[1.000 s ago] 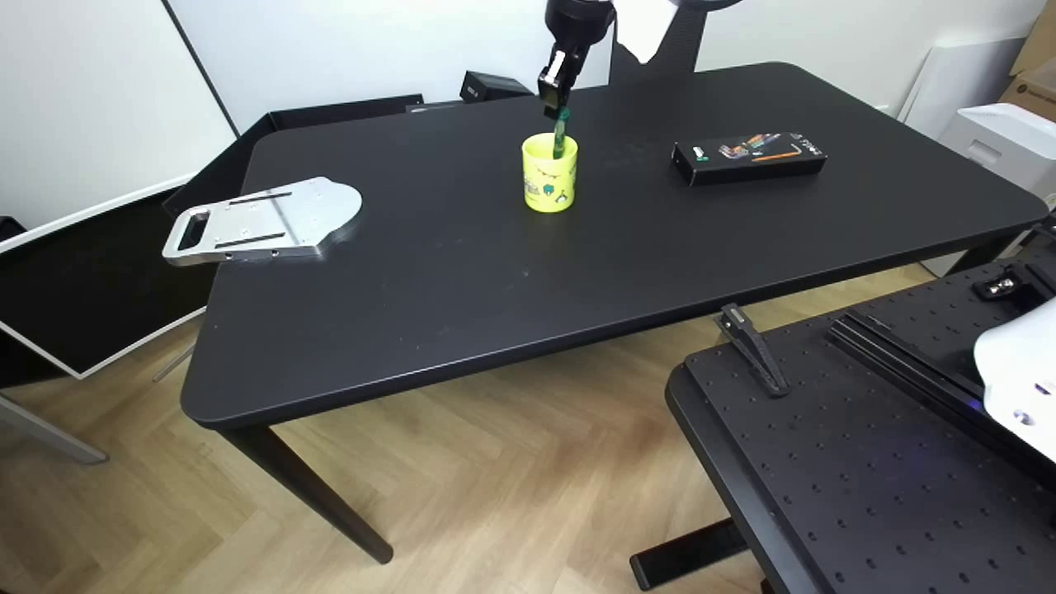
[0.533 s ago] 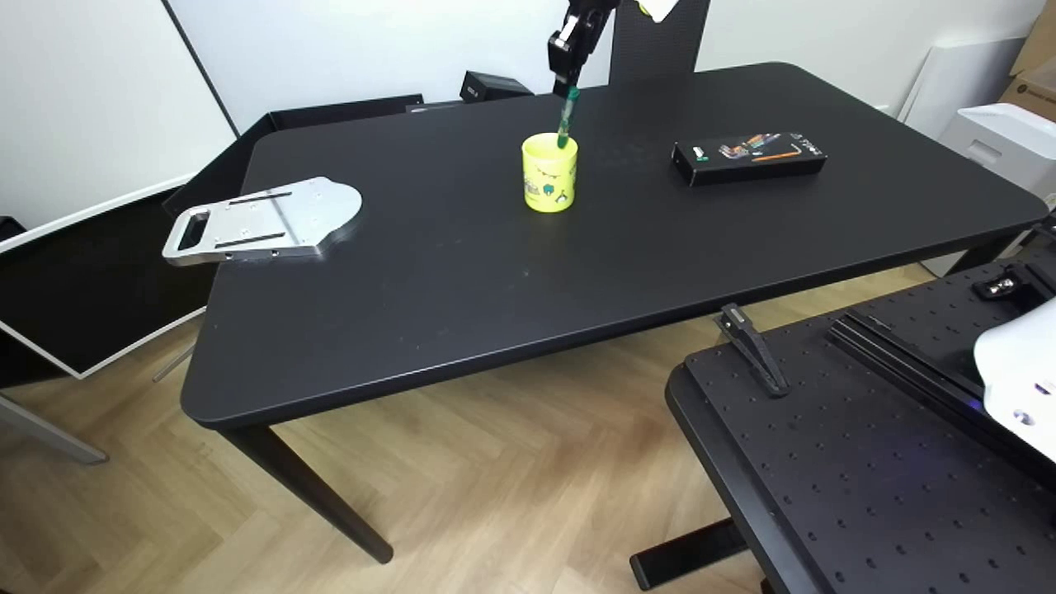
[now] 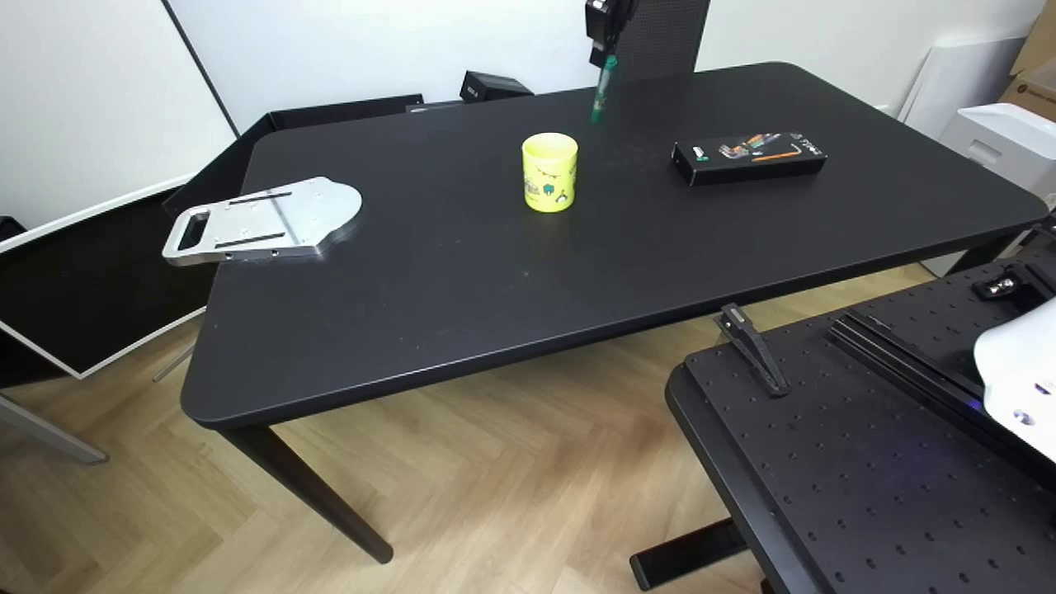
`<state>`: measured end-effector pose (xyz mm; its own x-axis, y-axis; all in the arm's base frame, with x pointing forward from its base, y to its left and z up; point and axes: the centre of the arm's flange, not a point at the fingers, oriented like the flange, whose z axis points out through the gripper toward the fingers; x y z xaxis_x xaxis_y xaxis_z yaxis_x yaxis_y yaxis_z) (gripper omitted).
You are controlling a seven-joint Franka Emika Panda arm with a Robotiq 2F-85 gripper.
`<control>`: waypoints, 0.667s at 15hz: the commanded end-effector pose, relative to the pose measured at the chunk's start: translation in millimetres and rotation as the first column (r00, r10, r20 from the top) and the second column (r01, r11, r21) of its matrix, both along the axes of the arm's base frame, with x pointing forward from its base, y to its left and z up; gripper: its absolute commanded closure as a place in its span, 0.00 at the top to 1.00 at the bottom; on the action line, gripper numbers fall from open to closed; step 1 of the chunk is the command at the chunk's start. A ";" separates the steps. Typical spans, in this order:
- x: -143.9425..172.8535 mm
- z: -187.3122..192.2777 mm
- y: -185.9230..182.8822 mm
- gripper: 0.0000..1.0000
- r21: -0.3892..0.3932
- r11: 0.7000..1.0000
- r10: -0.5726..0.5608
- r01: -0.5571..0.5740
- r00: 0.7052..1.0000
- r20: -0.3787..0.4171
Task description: Get the marker from the yellow mug and place it on the table
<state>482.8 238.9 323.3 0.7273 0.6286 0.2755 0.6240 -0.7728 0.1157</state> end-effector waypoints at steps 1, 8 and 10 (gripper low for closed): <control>-11.6 11.5 -31.9 0.05 -0.019 0.999 -0.031 0.031 0.999 -0.010; -36.1 -23.1 -58.6 0.05 -0.063 0.996 -0.071 0.069 0.997 -0.031; -45.1 -35.5 -61.9 0.05 -0.071 0.995 -0.068 0.069 0.998 0.012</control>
<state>457.4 185.7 298.4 0.7690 0.6057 0.2043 0.5918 -0.7954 0.1307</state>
